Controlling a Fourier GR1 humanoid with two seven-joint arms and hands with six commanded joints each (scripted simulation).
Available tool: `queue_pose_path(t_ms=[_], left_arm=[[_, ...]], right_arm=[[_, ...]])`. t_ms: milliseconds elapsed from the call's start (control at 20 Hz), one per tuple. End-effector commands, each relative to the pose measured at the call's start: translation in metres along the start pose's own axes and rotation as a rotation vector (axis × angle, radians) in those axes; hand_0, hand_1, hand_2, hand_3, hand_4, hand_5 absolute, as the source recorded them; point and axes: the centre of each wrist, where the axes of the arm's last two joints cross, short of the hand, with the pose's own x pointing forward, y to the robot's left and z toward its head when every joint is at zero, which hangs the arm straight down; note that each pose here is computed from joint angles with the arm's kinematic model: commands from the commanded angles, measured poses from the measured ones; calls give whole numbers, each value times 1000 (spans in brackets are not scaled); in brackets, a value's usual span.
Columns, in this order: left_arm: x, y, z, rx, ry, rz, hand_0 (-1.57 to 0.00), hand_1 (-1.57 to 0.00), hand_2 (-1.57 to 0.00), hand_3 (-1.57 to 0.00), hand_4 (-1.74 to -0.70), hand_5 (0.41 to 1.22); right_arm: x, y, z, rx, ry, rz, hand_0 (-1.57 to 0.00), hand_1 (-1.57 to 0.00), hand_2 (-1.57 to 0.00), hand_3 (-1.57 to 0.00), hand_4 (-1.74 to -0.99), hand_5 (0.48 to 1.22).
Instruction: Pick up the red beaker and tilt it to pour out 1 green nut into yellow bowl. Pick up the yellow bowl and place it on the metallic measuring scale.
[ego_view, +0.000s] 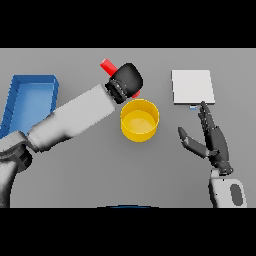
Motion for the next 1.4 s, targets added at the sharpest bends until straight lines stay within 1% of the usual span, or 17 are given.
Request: queue_pose_path(t_ms=[0,100,250,450,500,550,600,750,800,900,1000,1100,1150,1200,1250,1300,1350], left_arm=[[0,3,1,9,2,-40,-1571,-1571,-1571,-1509,-1735,1221],[8,-1,-3,1,4,-102,-1571,-1571,-1571,-1531,-1737,1221],[14,6,-7,-40,-7,-233,-1571,-1571,-1571,-1551,-1739,1221],[29,13,-11,-69,-25,-316,-1571,-1571,-1571,-1563,-1740,1221],[28,17,-11,-76,-19,-339,-1571,-1571,-1571,-1564,-1740,1221],[29,19,-12,-80,-22,-359,-1571,-1571,-1571,-1566,-1740,1221],[26,21,-14,-85,-8,-382,-1571,-1571,-1571,-1567,-1740,1221],[25,24,-14,-102,-6,-435,-1571,-1571,-1571,-1569,-1741,1221],[25,25,-14,-100,-3,-447,-1571,-1571,-1571,-1569,-1741,1221],[22,29,-12,-88,4,-466,-1571,-1571,-1571,-1570,-1741,1221],[14,33,-11,-71,25,-470,-1571,-1571,-1571,-1570,-1740,1221],[-2,52,-7,-29,58,-453,-1571,-1571,-1571,-1571,-1738,1159],[-10,55,-6,-14,81,-454,-1571,-1571,-1571,-1571,-1738,1171],[-22,67,-1,17,106,-441,-1571,-1390,-1379,-1571,-1686,1181],[-31,73,1,59,120,-433,-1571,-1269,-1251,-1571,-1644,1189],[-46,87,6,86,179,-427,-1571,-1330,-1315,-1359,-1664,1196],[-61,96,11,107,206,-414,-1571,-1378,-1366,-1212,-1679,1201]], right_arm=[[0,-1,-2,-5,3,-1,1,1,1,1,-1297,602],[-1,-1,0,-3,4,-8,1,1,1,1,-1290,604],[-1,-2,1,-12,0,-4,1,1,1,1,-1285,605],[2,-4,-2,-12,-2,8,1,1,1,1,-1280,601],[0,-4,1,-12,-9,13,1,1,1,1,-1283,601],[-2,-4,0,-8,9,26,1,1,1,1,-1282,603],[-2,-1,-2,-9,3,26,1,1,1,1,-1277,598],[-2,-5,-1,-18,-4,20,1,1,1,1,-1264,588],[-3,-2,-1,-20,2,30,1,1,1,1,-1258,587],[-2,-2,2,-30,4,44,1,1,1,1,-1238,584],[-2,-3,0,-20,-1,26,1,1,1,1,-1233,585],[-3,-1,2,-10,-12,25,1,1,1,1,-1222,590],[-2,-4,0,-11,-20,18,1,1,1,1,-1219,595],[-1,-3,-3,-13,-25,28,1,1,1,1,-1219,601],[-1,-2,-4,-6,-29,16,1,1,1,1,-1222,609],[2,0,-3,0,-44,4,1,1,1,1,-1224,615],[3,0,-2,5,-48,0,1,1,1,1,-1231,620]])
